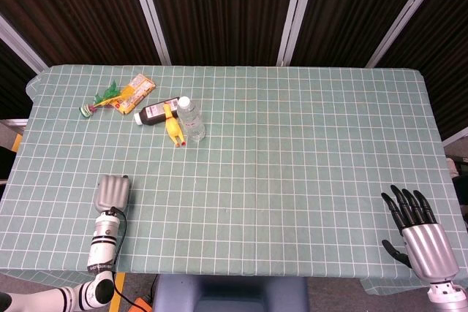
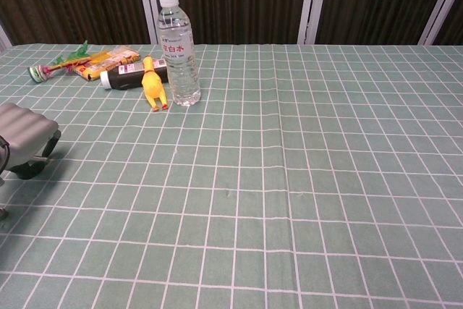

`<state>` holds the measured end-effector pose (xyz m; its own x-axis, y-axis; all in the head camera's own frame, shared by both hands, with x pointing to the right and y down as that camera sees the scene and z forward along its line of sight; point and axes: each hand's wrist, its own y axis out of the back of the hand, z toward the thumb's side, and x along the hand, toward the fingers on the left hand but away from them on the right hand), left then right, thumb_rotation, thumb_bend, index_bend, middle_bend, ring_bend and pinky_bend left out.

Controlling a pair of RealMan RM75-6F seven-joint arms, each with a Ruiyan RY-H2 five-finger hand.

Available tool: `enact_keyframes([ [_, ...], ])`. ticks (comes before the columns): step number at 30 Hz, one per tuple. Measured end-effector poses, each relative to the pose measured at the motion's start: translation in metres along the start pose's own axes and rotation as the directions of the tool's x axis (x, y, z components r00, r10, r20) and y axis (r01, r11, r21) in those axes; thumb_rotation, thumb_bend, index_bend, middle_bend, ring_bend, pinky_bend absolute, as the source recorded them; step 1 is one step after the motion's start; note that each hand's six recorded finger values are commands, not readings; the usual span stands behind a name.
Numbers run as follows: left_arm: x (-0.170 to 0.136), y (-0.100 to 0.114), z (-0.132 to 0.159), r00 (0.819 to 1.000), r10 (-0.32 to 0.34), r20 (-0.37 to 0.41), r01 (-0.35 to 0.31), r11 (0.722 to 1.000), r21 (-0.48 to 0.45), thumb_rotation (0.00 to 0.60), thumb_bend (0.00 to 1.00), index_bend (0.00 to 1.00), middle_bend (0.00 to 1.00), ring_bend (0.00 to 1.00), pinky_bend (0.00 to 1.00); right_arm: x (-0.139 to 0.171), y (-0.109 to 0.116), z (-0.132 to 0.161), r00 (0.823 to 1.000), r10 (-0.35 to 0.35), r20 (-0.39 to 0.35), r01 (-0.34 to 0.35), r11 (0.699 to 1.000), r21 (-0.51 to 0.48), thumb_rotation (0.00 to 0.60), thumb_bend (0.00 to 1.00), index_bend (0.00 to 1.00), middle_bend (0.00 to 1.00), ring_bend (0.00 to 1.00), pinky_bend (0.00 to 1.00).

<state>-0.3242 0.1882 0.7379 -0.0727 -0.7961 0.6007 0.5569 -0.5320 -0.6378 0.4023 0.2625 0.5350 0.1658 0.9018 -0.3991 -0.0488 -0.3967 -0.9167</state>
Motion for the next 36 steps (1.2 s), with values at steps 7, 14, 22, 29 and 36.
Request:
enact_keyframes([
  [7,0.0,0.0,0.001,1.0,0.005,0.011,-0.005,1.0,-0.002,0.6,0.41,0.55,1.0,1.0,1.0,0.0,0.0,0.0,1.0,0.0,0.001,0.0,1.0,0.001,0.6,0.28,0.0,0.0,0.0,0.0],
  [14,-0.002,0.006,0.002,0.999,0.03,0.03,-0.029,0.999,-0.045,0.6,0.41,0.56,1.0,1.0,1.0,0.0,-0.001,0.0,1.0,0.002,0.0,-0.002,1.0,0.003,0.6,0.28,0.0,0.0,0.0,0.0],
  [22,-0.007,0.015,-0.001,0.998,0.048,0.049,-0.041,0.991,-0.131,0.6,0.41,0.56,1.0,1.0,1.0,0.0,-0.001,0.001,1.0,0.002,0.0,-0.002,1.0,0.005,0.6,0.28,0.0,0.0,0.0,0.0],
  [29,-0.01,0.021,-0.008,0.995,0.079,0.059,-0.063,0.971,-0.231,0.6,0.39,0.57,1.0,1.0,1.0,-0.001,-0.003,0.002,1.0,0.011,0.0,-0.011,1.0,0.006,0.6,0.28,0.0,0.0,0.0,0.0],
  [36,-0.012,0.023,-0.015,0.992,0.111,0.054,-0.078,0.907,-0.415,0.6,0.38,0.6,1.0,1.0,1.0,-0.001,-0.003,0.002,1.0,0.011,-0.001,-0.011,1.0,0.006,0.6,0.28,0.0,0.0,0.0,0.0],
])
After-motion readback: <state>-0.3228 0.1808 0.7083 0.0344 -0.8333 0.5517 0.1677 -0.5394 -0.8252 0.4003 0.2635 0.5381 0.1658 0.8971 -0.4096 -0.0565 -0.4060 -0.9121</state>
